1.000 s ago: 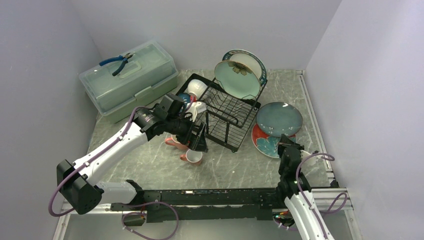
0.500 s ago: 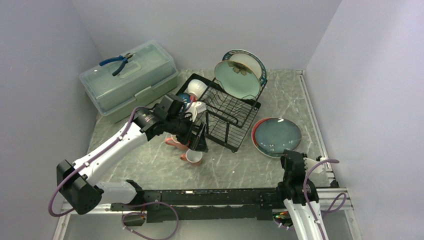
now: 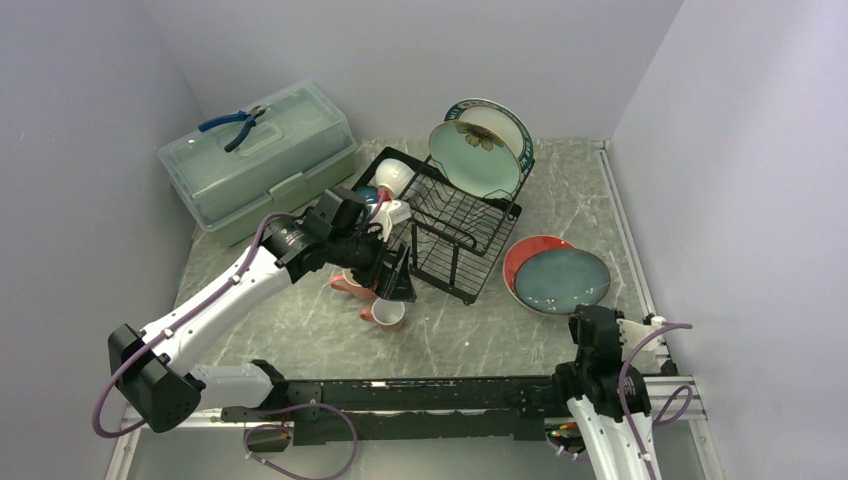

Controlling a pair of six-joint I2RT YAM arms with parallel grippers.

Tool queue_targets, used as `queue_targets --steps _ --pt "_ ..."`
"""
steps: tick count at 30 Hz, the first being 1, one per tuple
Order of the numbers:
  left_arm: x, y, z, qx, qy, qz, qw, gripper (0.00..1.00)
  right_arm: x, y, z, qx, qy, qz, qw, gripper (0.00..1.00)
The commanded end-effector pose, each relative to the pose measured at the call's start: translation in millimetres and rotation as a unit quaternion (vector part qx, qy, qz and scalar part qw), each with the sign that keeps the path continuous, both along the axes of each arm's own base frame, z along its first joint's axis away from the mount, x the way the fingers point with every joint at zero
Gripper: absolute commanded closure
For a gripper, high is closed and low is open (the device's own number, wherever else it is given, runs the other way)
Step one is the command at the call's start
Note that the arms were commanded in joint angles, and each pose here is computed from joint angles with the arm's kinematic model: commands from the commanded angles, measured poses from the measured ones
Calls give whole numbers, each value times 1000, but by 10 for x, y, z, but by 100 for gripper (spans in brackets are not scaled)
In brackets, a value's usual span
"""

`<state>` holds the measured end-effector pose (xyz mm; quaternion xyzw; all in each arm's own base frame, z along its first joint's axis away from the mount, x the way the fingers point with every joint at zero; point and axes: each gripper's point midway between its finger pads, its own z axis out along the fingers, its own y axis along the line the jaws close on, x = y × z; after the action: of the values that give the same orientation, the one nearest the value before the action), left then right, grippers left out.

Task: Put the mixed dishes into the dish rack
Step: Pick up the plate at the center of the board.

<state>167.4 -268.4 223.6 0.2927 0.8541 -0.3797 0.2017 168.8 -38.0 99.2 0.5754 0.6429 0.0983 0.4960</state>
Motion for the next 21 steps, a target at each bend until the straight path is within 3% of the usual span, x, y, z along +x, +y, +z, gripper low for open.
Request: queue_targets --steps 1,21 --pt "63 -58 270 -31 -37 1 999 0 86 -66 834 12 -147 -20 989 100" --pt "149 -110 456 -42 -51 9 998 1 -13 -105 1789 -29 -208 -2 978 100"
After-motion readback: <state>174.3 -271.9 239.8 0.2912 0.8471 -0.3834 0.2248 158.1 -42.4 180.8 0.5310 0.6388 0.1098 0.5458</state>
